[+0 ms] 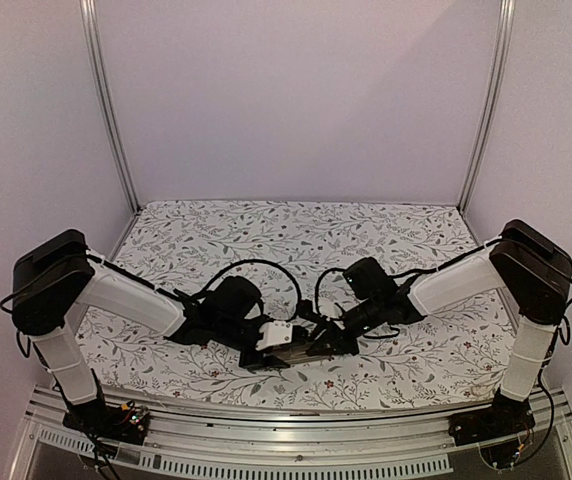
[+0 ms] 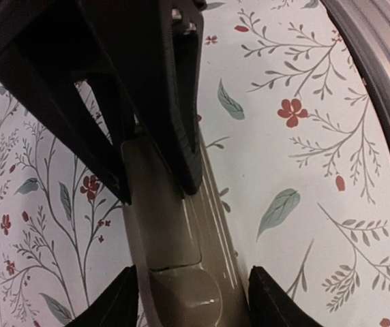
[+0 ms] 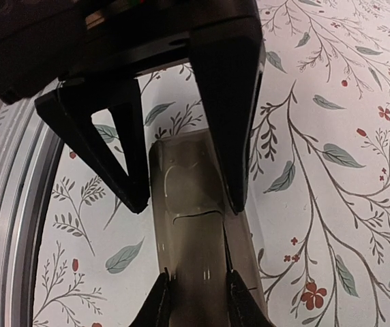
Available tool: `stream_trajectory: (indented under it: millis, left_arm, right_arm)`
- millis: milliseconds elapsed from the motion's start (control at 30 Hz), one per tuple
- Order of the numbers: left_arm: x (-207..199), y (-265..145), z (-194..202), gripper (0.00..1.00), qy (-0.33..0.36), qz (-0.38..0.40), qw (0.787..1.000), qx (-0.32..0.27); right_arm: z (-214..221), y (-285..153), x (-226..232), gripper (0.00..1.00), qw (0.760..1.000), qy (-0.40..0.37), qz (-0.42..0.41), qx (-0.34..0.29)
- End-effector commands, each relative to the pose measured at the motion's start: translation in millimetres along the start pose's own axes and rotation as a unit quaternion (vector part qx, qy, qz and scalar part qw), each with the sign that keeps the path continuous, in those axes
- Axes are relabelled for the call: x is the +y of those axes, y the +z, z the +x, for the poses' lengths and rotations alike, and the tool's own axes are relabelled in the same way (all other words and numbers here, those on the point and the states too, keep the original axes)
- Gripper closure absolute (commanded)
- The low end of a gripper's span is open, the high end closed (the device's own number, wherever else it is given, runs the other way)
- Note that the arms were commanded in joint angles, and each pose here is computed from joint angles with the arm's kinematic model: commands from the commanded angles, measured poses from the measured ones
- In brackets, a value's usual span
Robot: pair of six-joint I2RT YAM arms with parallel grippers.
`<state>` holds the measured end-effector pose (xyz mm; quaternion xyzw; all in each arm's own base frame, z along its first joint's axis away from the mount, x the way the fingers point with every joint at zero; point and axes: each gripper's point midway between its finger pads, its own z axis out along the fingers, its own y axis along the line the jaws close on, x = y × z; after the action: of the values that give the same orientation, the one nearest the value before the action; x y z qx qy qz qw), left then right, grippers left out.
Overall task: Load the batteries into the remote control
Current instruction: Load the battery cover onto the remote control without the battery cover.
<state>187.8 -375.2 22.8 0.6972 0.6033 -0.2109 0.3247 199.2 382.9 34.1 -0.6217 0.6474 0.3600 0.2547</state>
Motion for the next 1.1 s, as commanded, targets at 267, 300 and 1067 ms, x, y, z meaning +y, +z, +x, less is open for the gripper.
stream_trajectory:
  millis: [267,300,1067]
  left_arm:
    - [9.6,9.6,-31.8,0.46,-0.030,-0.025,0.999,-0.035]
    - [9.6,9.3,-32.2,0.48,-0.031,-0.025,0.999,-0.037]
    - [-1.3,21.1,6.3,0.67,-0.052,0.005,0.997,0.056]
  right_arm:
    - [30.5,16.9,4.1,0.93,0.998,0.019,0.010,0.051]
    - [31.0,16.4,4.0,0.93,0.998,0.019,0.012,0.051]
    - [30.7,10.1,2.5,0.93,0.998,0.015,0.030,0.049]
